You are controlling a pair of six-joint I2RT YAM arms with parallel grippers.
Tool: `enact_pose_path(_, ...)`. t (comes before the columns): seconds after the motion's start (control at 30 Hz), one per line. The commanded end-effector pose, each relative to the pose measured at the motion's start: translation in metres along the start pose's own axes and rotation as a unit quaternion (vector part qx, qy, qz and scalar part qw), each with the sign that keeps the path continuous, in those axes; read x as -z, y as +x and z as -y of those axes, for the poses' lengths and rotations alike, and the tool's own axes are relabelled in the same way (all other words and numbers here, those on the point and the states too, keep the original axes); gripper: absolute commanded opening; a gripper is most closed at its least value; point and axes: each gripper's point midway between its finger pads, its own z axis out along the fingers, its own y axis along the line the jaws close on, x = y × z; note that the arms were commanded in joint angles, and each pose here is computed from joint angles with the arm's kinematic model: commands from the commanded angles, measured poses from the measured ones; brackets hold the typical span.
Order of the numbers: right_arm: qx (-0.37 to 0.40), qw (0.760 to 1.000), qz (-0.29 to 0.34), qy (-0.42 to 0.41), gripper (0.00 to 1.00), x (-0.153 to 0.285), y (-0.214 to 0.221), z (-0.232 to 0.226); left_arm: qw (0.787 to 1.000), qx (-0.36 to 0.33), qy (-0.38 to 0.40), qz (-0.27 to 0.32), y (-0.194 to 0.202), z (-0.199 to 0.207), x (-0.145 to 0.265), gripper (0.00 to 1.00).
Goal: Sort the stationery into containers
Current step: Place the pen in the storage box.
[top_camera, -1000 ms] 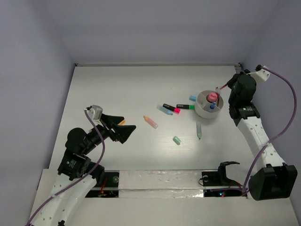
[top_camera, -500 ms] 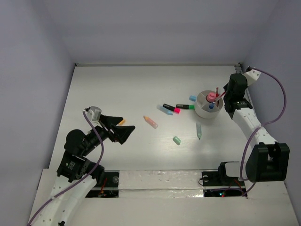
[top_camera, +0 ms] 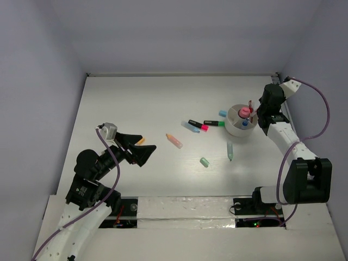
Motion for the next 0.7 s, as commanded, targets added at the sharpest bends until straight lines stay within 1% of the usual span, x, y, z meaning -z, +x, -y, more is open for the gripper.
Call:
enact_pose_path(0.0, 0.036, 0.999, -0.027, 0.026, 0.00, -0.001, 0.019, 0.014, 0.999, -0.019, 0.018, 0.023, -0.015, 0.011, 0.002, 0.99)
enact_pose_path(0.23, 0.011, 1.000, 0.015, 0.004, 0.00, 0.014, -0.025, 0.006, 0.999, -0.019, 0.017, 0.024, -0.016, 0.011, 0.002, 0.99)
enact_pose_path(0.33, 0.011, 0.999, 0.030, 0.002, 0.00, 0.018, -0.042, 0.005, 0.999, -0.019, 0.016, 0.023, -0.015, 0.010, 0.002, 0.99)
enact_pose_path(0.5, 0.020, 0.999, 0.040, 0.008, 0.00, 0.021, -0.049, 0.008, 0.999, -0.020, 0.017, 0.025, -0.016, 0.011, 0.003, 0.99)
enact_pose_path(0.67, 0.031, 0.999, 0.013, 0.010, 0.00, 0.013, -0.025, 0.008, 0.999, -0.019, 0.018, 0.025, -0.016, 0.011, 0.003, 0.99)
